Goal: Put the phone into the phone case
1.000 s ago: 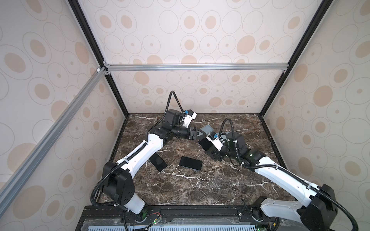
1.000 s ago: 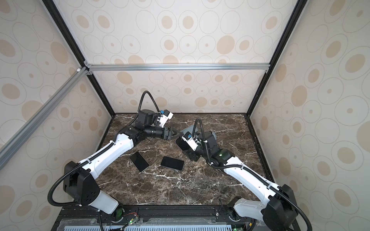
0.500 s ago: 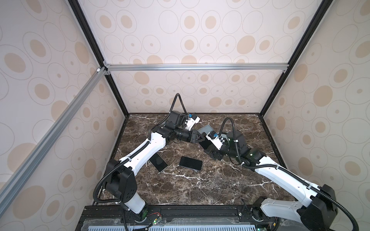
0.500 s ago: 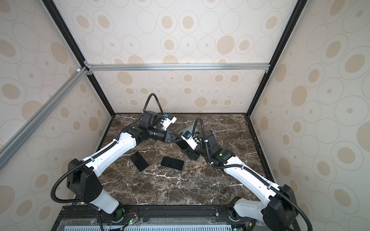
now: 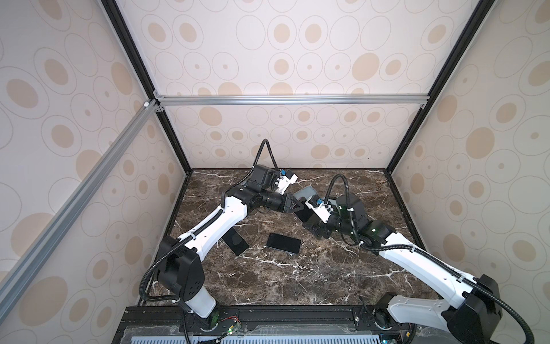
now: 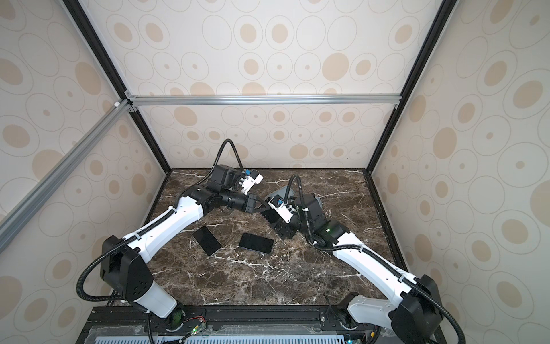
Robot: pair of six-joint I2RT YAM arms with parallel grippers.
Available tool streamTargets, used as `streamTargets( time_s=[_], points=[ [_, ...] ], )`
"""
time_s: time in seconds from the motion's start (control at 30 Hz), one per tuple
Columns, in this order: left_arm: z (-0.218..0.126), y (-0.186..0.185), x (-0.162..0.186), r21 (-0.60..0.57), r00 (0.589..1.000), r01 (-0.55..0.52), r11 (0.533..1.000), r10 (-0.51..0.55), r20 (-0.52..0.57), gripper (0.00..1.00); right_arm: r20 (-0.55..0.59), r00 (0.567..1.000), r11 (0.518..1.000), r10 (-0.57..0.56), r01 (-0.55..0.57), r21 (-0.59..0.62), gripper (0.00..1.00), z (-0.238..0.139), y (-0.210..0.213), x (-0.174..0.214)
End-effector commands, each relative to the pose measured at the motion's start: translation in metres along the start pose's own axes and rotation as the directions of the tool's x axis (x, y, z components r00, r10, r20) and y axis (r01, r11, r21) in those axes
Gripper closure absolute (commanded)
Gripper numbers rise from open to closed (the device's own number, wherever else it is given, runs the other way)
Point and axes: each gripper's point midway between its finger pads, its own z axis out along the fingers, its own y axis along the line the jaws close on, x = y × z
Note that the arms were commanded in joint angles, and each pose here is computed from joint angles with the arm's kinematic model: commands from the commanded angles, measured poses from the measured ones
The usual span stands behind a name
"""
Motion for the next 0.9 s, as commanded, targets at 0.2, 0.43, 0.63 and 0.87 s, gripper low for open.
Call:
streamTargets(
  time_s=[0.2,0.43,0.63,0.87],
  points=[
    [-0.054,-0.058,-0.077,-0.011,0.919,-0.185,0.983,0.177,0.352,1.00,0.194,0.972,0.990,0.131,-0.138,0.025,0.00,-0.044,-0.019,-0.103],
    [-0.109,-0.085,-0.112,-0.109,0.764,-0.266,0.958,0.278,0.582,1.00,0.415,0.887,0.969,0.202,-0.242,0.046,0.00,-0.112,-0.045,-0.164],
    [-0.161,-0.124,-0.110,-0.086,0.561,-0.369,0.925,0.296,0.773,1.00,0.510,0.773,0.914,0.377,-0.401,-0.067,0.06,-0.157,-0.074,-0.183],
    [-0.189,-0.158,-0.095,-0.014,0.458,-0.485,0.874,0.268,0.848,1.00,0.537,0.652,0.844,0.536,-0.415,-0.338,0.17,-0.181,-0.081,-0.205]
  ],
)
